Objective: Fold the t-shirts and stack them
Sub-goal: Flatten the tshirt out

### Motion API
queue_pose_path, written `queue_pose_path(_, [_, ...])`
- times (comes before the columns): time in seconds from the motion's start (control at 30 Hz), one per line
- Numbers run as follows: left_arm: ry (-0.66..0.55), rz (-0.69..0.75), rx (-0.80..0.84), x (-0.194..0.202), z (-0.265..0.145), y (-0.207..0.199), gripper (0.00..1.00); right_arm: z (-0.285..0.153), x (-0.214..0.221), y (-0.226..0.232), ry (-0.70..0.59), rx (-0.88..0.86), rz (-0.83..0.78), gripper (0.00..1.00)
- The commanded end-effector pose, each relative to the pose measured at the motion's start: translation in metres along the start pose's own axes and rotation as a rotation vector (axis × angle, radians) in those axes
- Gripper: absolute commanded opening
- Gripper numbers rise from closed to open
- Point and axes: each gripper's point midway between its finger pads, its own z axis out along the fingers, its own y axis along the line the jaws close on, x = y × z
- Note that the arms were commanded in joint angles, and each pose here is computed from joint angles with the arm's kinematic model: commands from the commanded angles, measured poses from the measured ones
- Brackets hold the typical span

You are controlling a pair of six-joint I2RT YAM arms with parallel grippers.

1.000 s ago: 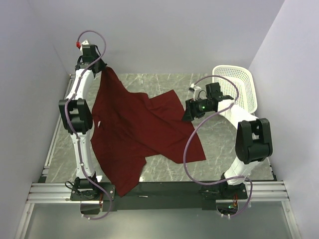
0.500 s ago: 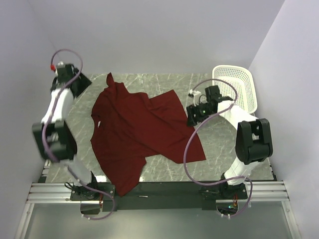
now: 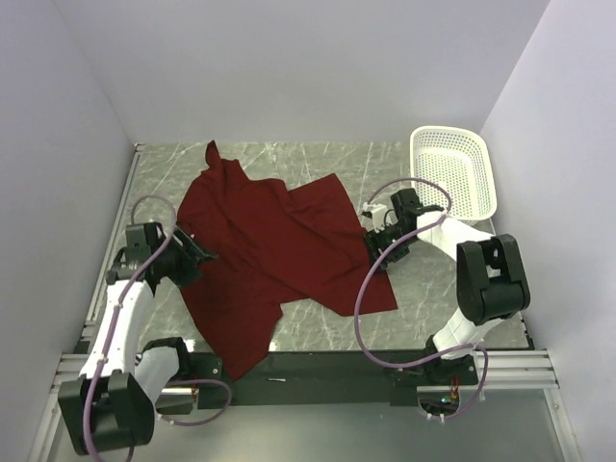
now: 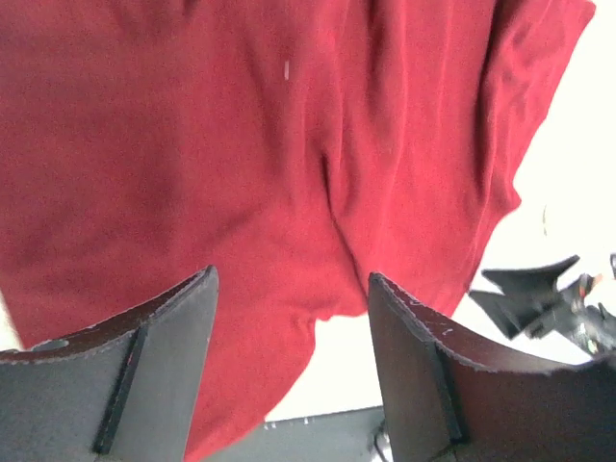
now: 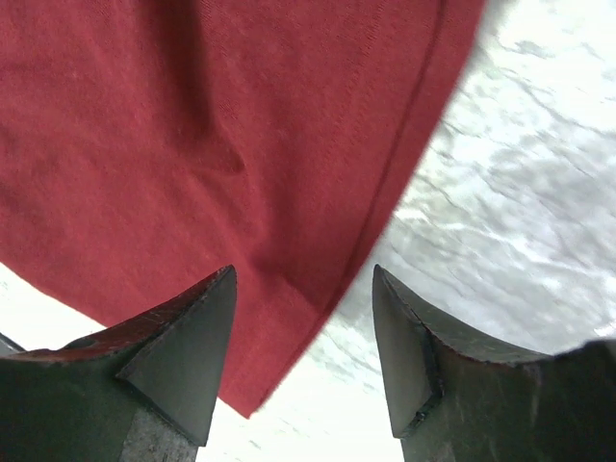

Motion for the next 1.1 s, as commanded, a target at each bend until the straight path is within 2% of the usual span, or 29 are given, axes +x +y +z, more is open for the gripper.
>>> queue_pose_path(0.0, [0.147, -0.062, -0.001, 0.049, 0.001, 0.010, 0.69, 0.009, -0.008, -0.001, -0.005, 0.017, 0.005, 0.65])
queue_pose_path(0.07, [0.183, -0.085, -0.066, 0.070, 0.010, 0.027, 0.69, 0.010, -0.008, -0.003, 0.000, 0.022, 0.011, 0.61])
queue_pose_path(0.2, [0.260, -0.016, -0.124, 0.106, 0.019, 0.030, 0.68, 0.015, -0.004, -0.001, 0.021, 0.003, 0.023, 0.51])
queue_pose_path(0.3, [0.249, 0.015, -0.179, 0.109, 0.025, 0.032, 0.67, 0.017, -0.002, -0.001, 0.030, -0.009, 0.028, 0.42])
queue_pose_path(0.4, [0.236, 0.053, -0.219, 0.112, 0.031, 0.036, 0.66, 0.018, -0.002, 0.004, 0.036, -0.037, 0.029, 0.29])
queue_pose_path(0.43, [0.240, 0.057, -0.231, 0.114, 0.033, 0.037, 0.66, 0.017, -0.003, 0.004, 0.032, -0.038, 0.030, 0.21])
queue_pose_path(0.57, [0.262, 0.067, -0.323, 0.124, 0.038, 0.052, 0.64, 0.008, -0.007, -0.001, 0.005, -0.009, 0.031, 0.01])
queue_pose_path(0.77, [0.275, 0.066, -0.473, 0.134, 0.032, 0.077, 0.63, -0.019, -0.008, -0.039, -0.058, 0.163, 0.064, 0.00])
queue_pose_path(1.07, [0.288, 0.089, -0.492, 0.135, 0.030, 0.079, 0.63, -0.049, 0.019, -0.080, -0.049, 0.316, 0.097, 0.00])
